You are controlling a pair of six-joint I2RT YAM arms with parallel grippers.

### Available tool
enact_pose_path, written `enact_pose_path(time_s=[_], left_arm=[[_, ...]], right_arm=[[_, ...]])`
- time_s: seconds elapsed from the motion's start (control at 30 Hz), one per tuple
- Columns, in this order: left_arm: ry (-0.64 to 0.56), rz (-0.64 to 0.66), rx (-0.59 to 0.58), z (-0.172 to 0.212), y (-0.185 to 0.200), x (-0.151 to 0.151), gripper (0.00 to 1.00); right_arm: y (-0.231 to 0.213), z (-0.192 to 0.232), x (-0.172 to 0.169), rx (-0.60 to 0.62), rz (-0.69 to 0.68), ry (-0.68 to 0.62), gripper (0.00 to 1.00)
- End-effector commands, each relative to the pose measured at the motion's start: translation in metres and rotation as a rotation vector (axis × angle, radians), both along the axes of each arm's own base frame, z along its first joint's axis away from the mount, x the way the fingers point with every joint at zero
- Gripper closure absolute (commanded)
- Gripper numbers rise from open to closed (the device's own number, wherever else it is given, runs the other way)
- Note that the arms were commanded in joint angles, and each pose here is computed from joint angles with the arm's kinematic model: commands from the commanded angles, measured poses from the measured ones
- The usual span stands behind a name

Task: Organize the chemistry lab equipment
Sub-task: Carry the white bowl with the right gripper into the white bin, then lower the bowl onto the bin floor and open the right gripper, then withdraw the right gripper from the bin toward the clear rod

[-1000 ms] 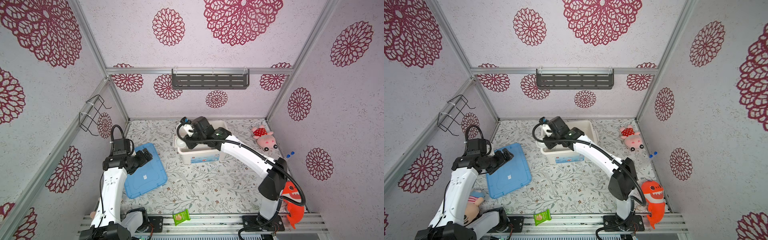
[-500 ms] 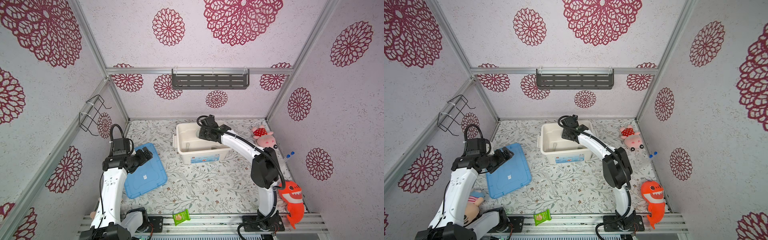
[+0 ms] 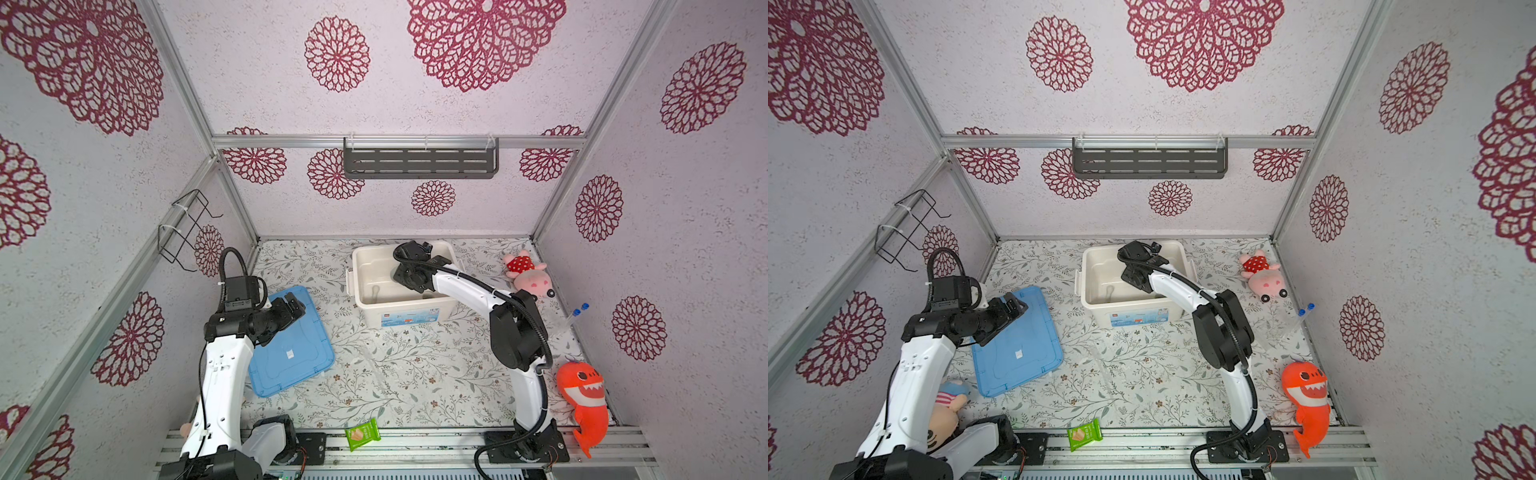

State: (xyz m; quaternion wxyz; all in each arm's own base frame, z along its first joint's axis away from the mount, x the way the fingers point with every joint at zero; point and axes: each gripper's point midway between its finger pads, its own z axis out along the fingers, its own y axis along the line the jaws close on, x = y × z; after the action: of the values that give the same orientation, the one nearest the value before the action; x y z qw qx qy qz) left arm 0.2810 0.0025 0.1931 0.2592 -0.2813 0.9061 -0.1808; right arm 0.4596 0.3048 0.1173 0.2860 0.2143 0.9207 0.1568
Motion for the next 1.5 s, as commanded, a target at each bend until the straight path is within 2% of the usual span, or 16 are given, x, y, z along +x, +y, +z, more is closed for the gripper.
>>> enact_pose_path(time_s=[0.0, 0.2, 0.4, 0.57, 0.67, 0.87, 1.0, 1.13, 1.27, 1.37, 1.47], left_arm=[[-0.016, 0.002, 0.021, 0.015, 0.005, 0.004, 0.03], [-0.028, -0.006, 0.030, 0.017, 0.006, 0.006, 0.03], [-0.047, 0.002, 0.003, 0.015, 0.002, 0.007, 0.03], [-0.025, 0.009, 0.021, 0.017, 0.005, 0.002, 0.03], [-0.051, 0.002, 0.013, 0.017, 0.003, 0.004, 0.03], [-0.061, 0.000, -0.083, 0.016, -0.008, 0.010, 0.03], [-0.055, 0.007, -0.071, 0.018, -0.006, 0.008, 0.03], [-0.084, 0.008, -0.054, 0.022, -0.003, 0.011, 0.03], [-0.054, 0.006, -0.018, 0.024, 0.002, 0.009, 0.03], [-0.050, 0.016, 0.063, 0.028, 0.015, 0.006, 0.03], [-0.040, 0.028, 0.138, 0.035, 0.028, 0.002, 0.03]], right_arm=[[-0.007, -0.015, 0.005, 0.015, -0.113, 0.031, 0.97], [-0.012, -0.032, 0.012, 0.010, -0.172, 0.041, 0.96], [-0.018, -0.043, 0.019, -0.029, -0.186, 0.038, 0.85], [-0.011, -0.043, 0.024, 0.036, -0.149, 0.031, 0.74], [-0.011, -0.027, 0.027, 0.043, -0.150, -0.003, 0.66], [-0.016, 0.030, 0.025, 0.050, -0.135, -0.105, 0.58], [-0.025, 0.068, 0.016, 0.029, -0.103, -0.179, 0.56], [-0.027, 0.111, -0.003, 0.001, -0.027, -0.246, 0.55], [-0.019, 0.156, -0.033, -0.079, 0.080, -0.354, 0.55], [-0.004, 0.179, -0.058, -0.156, 0.232, -0.428, 0.56], [0.019, 0.181, -0.088, -0.255, 0.432, -0.478, 0.57]])
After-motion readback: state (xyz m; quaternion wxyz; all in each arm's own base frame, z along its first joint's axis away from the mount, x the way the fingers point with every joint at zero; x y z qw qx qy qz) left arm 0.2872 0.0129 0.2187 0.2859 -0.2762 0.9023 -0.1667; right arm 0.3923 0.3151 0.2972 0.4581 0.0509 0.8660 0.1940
